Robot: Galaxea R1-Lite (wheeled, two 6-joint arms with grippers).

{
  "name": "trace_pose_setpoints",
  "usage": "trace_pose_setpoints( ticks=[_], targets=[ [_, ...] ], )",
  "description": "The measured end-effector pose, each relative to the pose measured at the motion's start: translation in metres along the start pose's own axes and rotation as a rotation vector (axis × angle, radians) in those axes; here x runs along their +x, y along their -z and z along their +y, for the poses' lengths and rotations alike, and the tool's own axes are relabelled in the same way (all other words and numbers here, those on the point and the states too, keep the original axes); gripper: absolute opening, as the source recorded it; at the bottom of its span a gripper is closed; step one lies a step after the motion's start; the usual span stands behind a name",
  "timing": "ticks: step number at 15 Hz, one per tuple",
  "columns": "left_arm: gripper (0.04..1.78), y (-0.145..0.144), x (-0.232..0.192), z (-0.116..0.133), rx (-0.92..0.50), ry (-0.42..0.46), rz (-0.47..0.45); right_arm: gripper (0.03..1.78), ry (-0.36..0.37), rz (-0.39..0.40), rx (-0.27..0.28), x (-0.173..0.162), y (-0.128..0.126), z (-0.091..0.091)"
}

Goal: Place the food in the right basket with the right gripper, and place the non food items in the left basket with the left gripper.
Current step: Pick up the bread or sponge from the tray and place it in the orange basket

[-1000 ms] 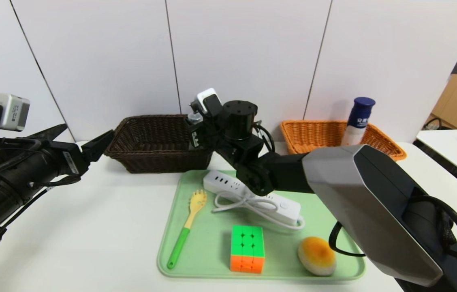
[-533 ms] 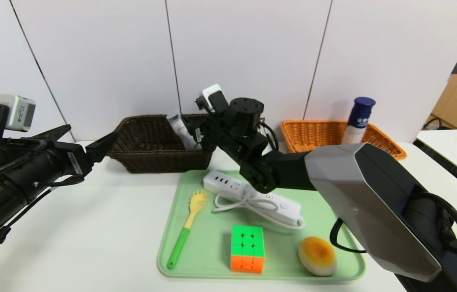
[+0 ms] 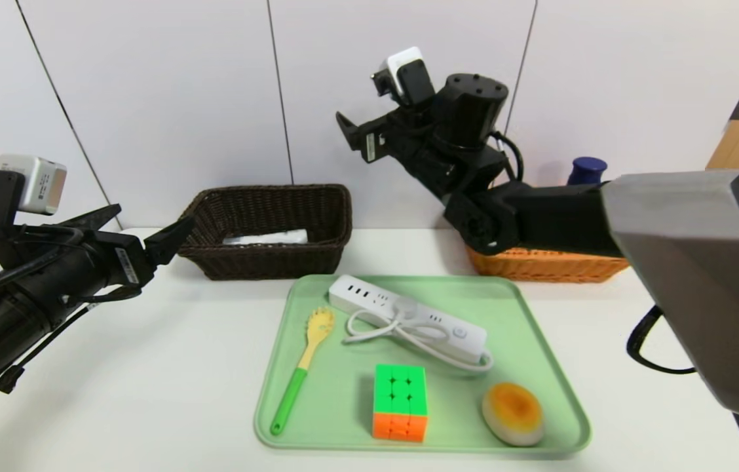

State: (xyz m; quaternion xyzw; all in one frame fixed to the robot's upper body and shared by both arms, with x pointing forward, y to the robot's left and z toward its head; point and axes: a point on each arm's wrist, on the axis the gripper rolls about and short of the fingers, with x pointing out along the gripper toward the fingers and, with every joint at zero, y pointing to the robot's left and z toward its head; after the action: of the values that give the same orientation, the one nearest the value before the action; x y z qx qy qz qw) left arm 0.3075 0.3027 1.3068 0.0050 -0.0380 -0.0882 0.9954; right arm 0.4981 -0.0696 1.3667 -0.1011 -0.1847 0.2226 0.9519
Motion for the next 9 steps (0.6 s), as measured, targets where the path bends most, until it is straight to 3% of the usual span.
trace_pose_setpoints(
  ticks=[3, 6, 9],
  targets=[
    [1.69, 0.002, 0.000, 0.000, -0.002, 0.000, 0.006, 1.64, 0.055, 0.023, -0.060, -0.015, -0.014, -0.033],
    [1.69, 0.003, 0.001, 0.000, -0.003, -0.002, 0.013, 1.66, 0.056, 0.078, -0.046, -0.040, -0.032, -0.048],
    [1.69, 0.004, 0.002, 0.000, -0.005, -0.001, 0.015, 1.68, 0.065, 0.196, -0.006, -0.076, -0.047, -0.060]
  ],
)
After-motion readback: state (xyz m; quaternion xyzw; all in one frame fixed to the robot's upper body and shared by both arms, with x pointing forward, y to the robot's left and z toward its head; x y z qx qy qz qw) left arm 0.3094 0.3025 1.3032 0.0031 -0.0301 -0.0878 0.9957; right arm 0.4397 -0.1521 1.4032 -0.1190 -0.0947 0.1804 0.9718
